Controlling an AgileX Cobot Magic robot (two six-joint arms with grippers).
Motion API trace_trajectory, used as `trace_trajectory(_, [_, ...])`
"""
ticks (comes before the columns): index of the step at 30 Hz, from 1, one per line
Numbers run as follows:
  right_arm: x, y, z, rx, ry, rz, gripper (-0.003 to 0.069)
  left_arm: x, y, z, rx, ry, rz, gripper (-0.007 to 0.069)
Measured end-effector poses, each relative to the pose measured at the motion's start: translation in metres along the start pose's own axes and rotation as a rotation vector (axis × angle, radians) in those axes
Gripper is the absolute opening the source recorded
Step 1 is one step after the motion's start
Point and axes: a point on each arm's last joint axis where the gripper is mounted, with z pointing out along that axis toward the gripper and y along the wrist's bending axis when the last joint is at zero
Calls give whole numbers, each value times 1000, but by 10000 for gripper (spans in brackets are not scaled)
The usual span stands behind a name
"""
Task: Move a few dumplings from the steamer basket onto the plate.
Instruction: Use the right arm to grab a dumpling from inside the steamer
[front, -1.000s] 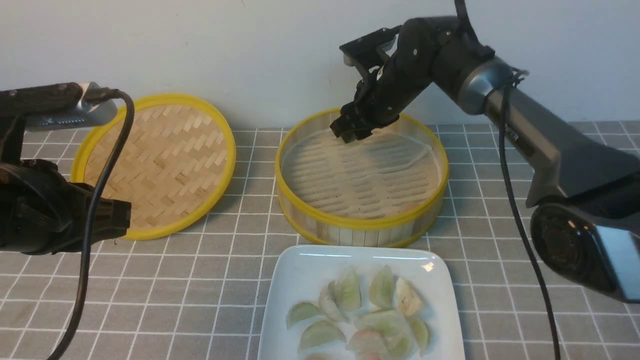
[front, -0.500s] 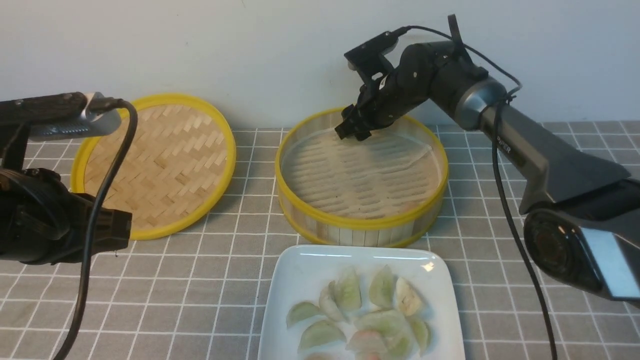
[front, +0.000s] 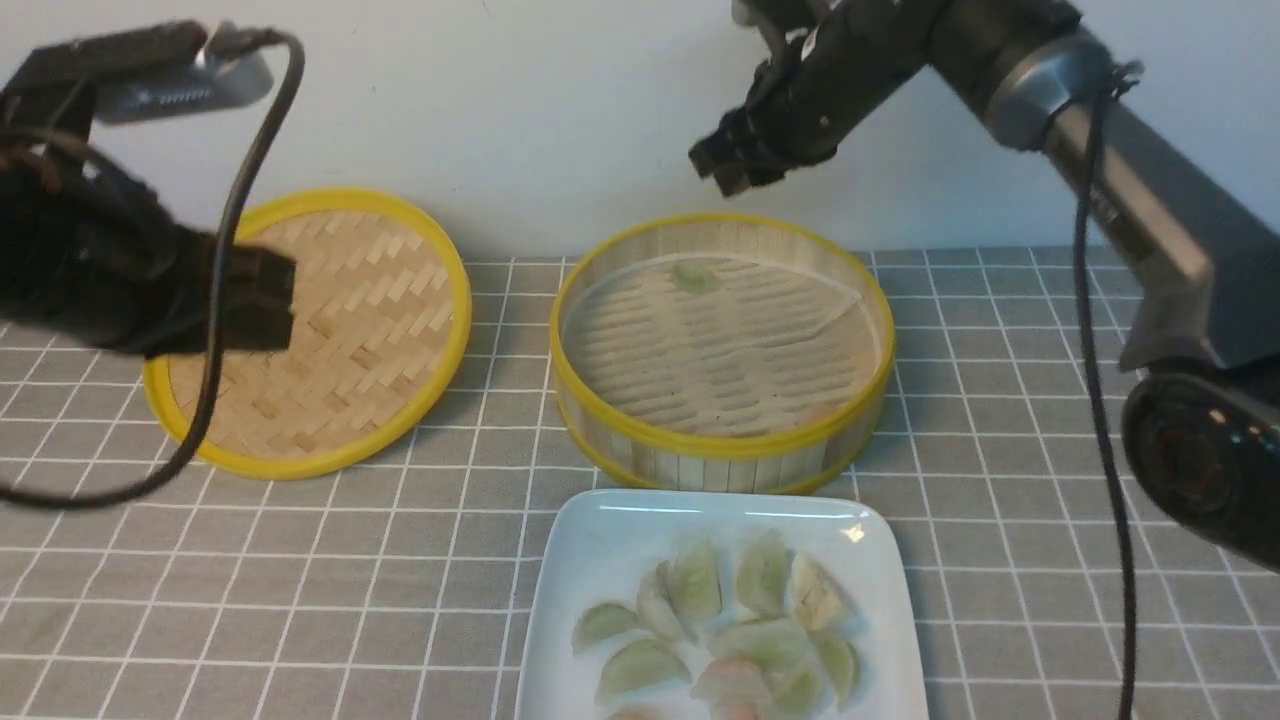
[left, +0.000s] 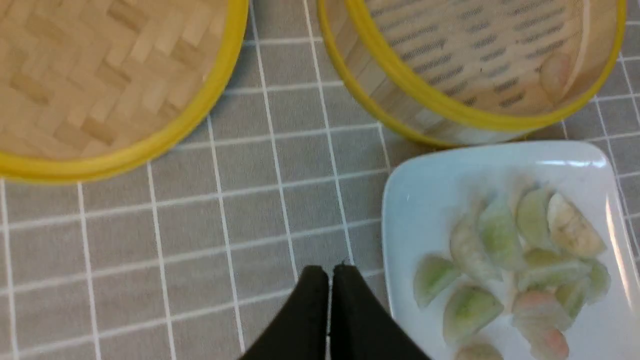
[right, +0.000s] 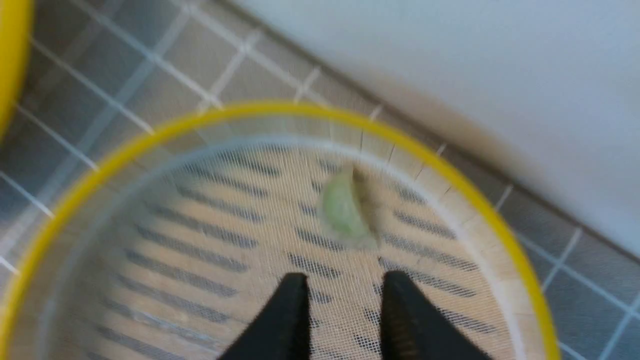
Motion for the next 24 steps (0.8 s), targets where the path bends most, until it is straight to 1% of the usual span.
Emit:
trace_trajectory(1, [-3, -1, -16, 3, -10, 27, 78, -17, -3, 11, 13, 3, 34, -5])
trace_trajectory(2, [-3, -2, -23, 5, -8, 36, 55, -21, -5, 15, 17, 5, 44, -5])
trace_trajectory(3, [0, -4, -37, 9, 12, 53, 18, -38, -11, 30, 35, 15, 82, -5])
trace_trajectory(5, [9, -4, -55, 11, 53, 69, -3, -56, -20, 50, 48, 28, 126, -5])
trace_trajectory(6, [17, -3, -67, 11, 85, 77, -9, -68, -25, 64, 59, 41, 151, -5])
trace_trajectory(7, [21, -2, -71, 10, 94, 78, -10, -69, -27, 67, 64, 46, 157, -5])
trace_trajectory(8, [33, 2, -88, 2, 130, 75, -12, -86, -33, 87, 82, 59, 180, -5])
trace_trajectory(9, [37, 4, -92, -1, 137, 76, -12, -88, -33, 89, 84, 59, 184, -5])
trace_trajectory(10, [49, 8, -106, -17, 163, 71, -12, -102, -41, 101, 101, 56, 209, -5])
trace_trajectory(14, [84, 20, -132, -69, 229, 83, -13, -129, -54, 146, 138, 32, 257, -5])
trace_trajectory(15, [93, 23, -136, -78, 246, 90, -13, -131, -55, 161, 143, 37, 268, -5])
trace_trajectory(16, [94, 23, -136, -80, 249, 91, -13, -132, -57, 164, 145, 35, 272, -5])
trace_trajectory(17, [107, 26, -141, -90, 274, 100, -13, -137, -59, 188, 155, 24, 303, -5])
trace_trajectory(20, [122, 29, -149, -91, 294, 105, -13, -142, -59, 223, 162, -8, 347, -5])
trace_trajectory(24, [127, 29, -156, -67, 273, 92, -13, -145, -53, 260, 173, -55, 349, -5])
